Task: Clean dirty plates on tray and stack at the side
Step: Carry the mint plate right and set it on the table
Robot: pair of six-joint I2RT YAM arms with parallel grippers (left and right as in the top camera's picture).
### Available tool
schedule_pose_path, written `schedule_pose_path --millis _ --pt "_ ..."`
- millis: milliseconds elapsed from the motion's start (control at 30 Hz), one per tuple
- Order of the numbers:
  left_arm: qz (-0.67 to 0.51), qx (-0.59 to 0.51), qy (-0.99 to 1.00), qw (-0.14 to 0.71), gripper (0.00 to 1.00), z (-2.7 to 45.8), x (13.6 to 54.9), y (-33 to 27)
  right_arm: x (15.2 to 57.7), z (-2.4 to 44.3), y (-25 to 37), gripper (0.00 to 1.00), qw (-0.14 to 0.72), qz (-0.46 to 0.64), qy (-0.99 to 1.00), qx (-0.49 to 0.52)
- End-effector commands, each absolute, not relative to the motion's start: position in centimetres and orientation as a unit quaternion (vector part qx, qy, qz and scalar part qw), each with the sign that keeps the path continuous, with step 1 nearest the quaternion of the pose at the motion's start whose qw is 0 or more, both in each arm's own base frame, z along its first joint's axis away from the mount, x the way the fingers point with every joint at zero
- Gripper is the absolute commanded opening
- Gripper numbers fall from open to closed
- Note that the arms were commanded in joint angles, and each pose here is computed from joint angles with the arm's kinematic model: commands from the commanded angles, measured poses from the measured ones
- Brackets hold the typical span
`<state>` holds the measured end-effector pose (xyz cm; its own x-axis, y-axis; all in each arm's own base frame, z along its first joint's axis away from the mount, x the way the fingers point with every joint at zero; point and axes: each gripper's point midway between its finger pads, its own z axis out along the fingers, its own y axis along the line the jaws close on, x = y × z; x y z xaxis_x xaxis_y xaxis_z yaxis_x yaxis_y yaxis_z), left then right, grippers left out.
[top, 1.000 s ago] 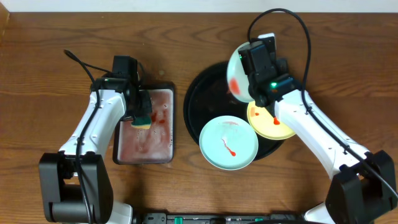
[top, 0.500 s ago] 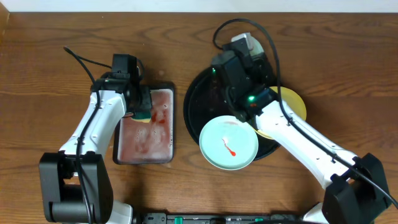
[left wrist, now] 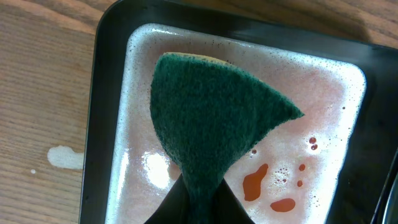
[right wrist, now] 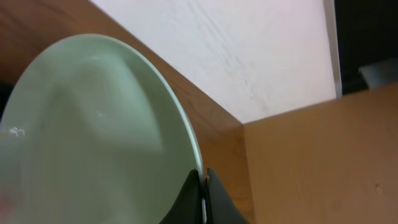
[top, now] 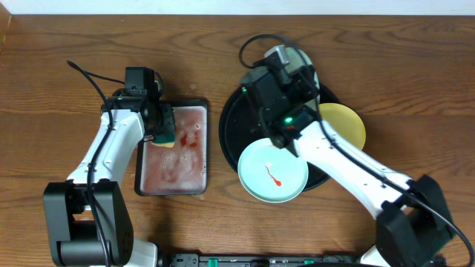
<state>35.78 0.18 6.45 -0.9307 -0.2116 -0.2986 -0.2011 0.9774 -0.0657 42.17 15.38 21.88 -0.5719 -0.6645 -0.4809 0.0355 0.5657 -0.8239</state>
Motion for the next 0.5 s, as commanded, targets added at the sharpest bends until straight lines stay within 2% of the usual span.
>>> schedule_pose_path --millis 0,467 --pt "-0.020 -0.099 0.984 0.150 0.07 6.17 35.65 0.20 42.06 21.52 16.44 0.01 0.402 -0.465 0.757 -0.222" --pt "-0.020 -0.099 0.984 0.150 0.07 6.17 35.65 0.20 42.16 21.69 16.77 0.01 0.410 -0.485 0.745 -0.205"
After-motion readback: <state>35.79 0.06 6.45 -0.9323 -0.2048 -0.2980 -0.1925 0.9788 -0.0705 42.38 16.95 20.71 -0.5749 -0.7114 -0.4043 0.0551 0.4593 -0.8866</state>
